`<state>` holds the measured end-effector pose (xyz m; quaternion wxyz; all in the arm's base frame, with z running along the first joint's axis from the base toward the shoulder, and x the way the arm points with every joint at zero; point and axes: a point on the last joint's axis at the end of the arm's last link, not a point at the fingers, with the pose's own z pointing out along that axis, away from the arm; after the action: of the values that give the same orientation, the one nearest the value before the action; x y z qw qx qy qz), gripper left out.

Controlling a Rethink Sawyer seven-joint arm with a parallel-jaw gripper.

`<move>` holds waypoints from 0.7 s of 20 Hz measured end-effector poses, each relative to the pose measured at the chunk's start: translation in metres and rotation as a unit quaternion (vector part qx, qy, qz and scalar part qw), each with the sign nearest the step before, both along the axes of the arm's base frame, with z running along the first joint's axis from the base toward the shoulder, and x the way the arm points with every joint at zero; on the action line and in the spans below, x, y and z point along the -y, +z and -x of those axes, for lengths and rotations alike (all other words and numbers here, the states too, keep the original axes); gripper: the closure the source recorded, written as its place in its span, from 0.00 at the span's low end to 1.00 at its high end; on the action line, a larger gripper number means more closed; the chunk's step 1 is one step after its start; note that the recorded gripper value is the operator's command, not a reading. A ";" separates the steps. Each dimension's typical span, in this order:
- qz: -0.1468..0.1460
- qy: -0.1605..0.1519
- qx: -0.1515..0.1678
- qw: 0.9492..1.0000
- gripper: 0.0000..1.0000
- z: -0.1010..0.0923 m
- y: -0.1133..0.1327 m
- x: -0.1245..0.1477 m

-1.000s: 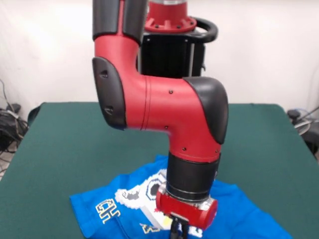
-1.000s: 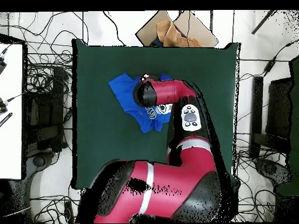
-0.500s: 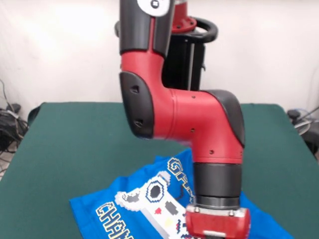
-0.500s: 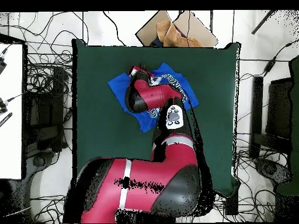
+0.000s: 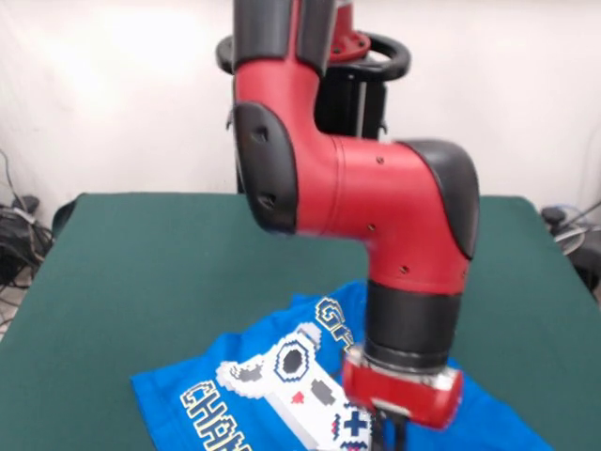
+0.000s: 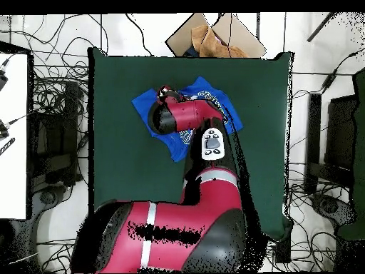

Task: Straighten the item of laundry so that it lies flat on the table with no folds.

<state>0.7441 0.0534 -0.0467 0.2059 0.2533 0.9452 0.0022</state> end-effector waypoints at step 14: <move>-0.032 -0.088 -0.083 0.992 1.00 0.007 0.088 0.069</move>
<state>0.7367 -0.0155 0.0408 0.1179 0.3410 0.9326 -0.0065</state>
